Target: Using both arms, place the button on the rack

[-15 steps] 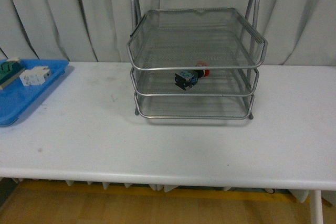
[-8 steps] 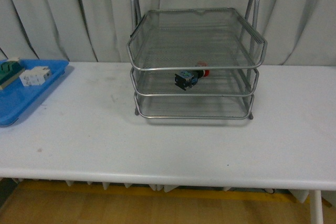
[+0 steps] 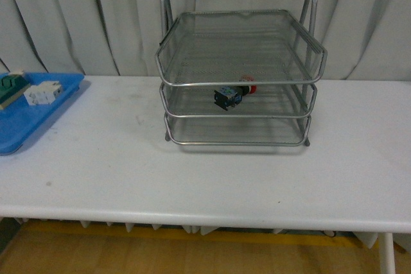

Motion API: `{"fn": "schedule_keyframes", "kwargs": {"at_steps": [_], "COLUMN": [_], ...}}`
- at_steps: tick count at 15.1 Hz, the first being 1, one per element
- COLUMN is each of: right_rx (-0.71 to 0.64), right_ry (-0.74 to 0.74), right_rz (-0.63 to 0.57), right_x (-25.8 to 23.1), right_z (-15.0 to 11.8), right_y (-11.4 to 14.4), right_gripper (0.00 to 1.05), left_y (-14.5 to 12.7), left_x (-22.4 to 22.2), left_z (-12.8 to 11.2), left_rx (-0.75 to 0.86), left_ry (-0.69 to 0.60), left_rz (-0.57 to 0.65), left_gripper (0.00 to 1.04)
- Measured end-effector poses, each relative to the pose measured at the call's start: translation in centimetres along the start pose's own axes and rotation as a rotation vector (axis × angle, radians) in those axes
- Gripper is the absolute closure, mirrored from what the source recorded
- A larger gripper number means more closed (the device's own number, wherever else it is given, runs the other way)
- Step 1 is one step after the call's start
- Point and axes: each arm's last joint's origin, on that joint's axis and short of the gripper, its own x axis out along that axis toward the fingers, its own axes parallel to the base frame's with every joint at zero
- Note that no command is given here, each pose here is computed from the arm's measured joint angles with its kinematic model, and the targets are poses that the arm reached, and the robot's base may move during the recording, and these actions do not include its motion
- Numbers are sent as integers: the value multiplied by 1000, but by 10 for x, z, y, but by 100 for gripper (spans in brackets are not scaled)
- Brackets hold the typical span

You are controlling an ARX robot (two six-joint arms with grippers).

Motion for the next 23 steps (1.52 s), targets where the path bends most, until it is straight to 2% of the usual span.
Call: {"fn": "schedule_keyframes", "kwargs": {"at_steps": [7, 13, 14, 15, 17, 18, 20, 21, 23], "right_rx": [0, 0, -1, -1, -1, -3, -3, -3, -3], "right_ry": [-8, -16, 32, -13, 0, -8, -8, -8, -8], "right_rz": [0, 0, 0, 1, 0, 0, 0, 0, 0], "right_x": [-14, -21, -26, -31, -31, -32, -32, -32, -32], "right_z": [-16, -16, -21, -18, -19, -19, -19, -19, -19], "right_y": [0, 0, 0, 0, 0, 0, 0, 0, 0], "right_gripper": [103, 103, 103, 103, 103, 96, 21, 7, 7], "left_y": [0, 0, 0, 0, 0, 0, 0, 0, 0], "left_x": [0, 0, 0, 0, 0, 0, 0, 0, 0], "left_z": [0, 0, 0, 0, 0, 0, 0, 0, 0], "left_rx": [1, 1, 2, 1, 1, 2, 2, 2, 2], "left_ry": [0, 0, 0, 0, -1, 0, 0, 0, 0], "left_rz": [0, 0, 0, 1, 0, 0, 0, 0, 0], "left_gripper": [7, 7, 7, 7, 7, 7, 7, 7, 7]}}
